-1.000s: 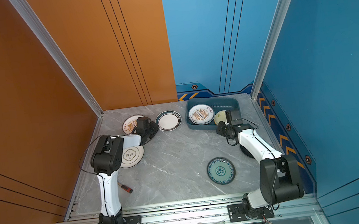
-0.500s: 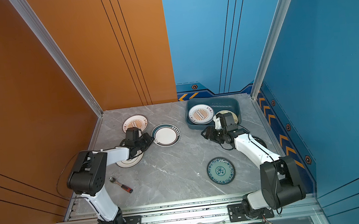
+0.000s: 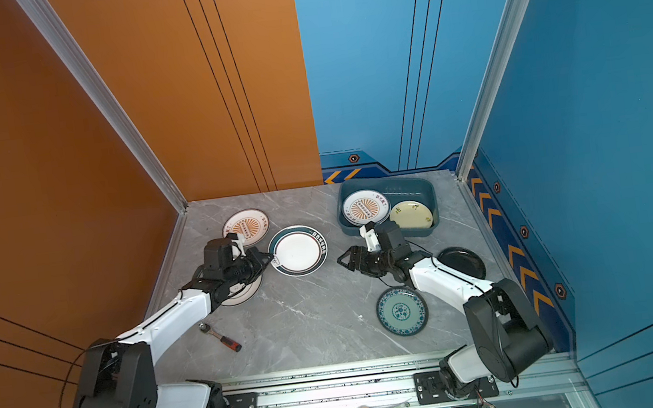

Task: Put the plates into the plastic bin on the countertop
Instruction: 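Lift the plate with the left gripper while the right gripper grasps its rim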

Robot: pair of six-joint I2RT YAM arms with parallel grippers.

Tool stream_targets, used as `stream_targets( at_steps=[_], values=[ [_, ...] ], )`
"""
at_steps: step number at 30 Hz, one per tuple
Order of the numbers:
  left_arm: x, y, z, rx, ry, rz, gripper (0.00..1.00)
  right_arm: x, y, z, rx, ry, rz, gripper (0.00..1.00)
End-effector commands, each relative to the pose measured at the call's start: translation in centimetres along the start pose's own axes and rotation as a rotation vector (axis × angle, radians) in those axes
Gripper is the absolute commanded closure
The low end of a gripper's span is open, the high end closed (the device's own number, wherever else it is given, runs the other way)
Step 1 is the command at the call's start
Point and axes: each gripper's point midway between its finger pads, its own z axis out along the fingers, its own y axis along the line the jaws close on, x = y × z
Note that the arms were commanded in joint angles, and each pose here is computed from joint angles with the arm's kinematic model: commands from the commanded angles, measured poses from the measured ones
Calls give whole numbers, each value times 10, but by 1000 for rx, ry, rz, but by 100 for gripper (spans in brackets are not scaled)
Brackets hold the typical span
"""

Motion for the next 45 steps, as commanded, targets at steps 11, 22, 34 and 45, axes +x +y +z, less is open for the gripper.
stream_targets(
  at_steps=[11, 22, 34, 45],
  values=[
    [21, -18, -14, 50, 56, 27, 100, -5, 43, 31, -195, -14, 31, 30],
    [29, -28, -14, 73, 74, 39, 100, -11, 53, 52, -272, -17, 77, 47],
    [36, -30, -11, 95, 93, 44, 100, -12, 54, 63, -309, -11, 108, 82],
    [41, -31, -9, 97, 116, 62, 77, -14, 56, 59, -307, -18, 109, 99]
  ],
)
